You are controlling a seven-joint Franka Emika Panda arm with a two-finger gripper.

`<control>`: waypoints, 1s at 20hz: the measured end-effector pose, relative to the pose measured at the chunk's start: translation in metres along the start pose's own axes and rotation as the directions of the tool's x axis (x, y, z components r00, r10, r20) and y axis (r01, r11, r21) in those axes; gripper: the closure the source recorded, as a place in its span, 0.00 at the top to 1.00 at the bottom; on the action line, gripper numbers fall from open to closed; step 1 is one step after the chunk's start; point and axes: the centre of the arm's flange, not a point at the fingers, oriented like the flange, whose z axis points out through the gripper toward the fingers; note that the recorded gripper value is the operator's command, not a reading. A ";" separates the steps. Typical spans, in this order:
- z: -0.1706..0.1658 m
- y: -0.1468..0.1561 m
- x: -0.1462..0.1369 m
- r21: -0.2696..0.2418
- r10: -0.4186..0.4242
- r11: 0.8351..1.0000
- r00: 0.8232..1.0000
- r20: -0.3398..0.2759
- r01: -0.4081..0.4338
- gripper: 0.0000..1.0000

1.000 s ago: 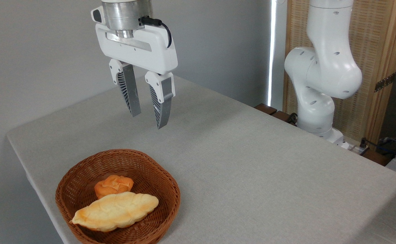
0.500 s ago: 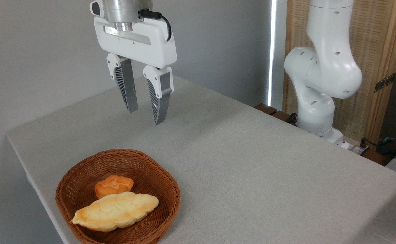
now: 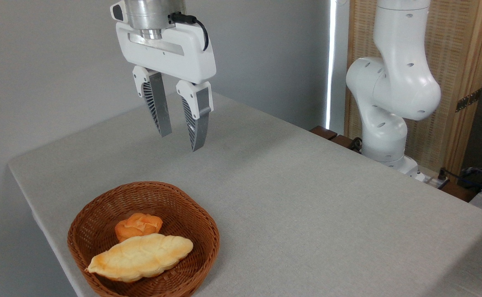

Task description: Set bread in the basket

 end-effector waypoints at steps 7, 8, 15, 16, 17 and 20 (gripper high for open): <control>0.003 0.001 -0.004 -0.017 0.058 0.998 0.998 0.029 -0.058 1.00; 0.003 0.001 -0.004 -0.019 0.067 0.998 0.997 0.031 -0.066 1.00; -0.002 -0.001 -0.006 -0.018 0.085 0.996 0.996 0.029 -0.084 1.00; -0.002 -0.002 -0.006 -0.018 0.085 0.996 0.996 0.029 -0.084 1.00; -0.002 -0.003 -0.006 -0.018 0.083 0.996 0.996 0.028 -0.082 1.00; -0.002 -0.006 -0.008 -0.018 0.077 0.997 0.997 0.028 -0.077 1.00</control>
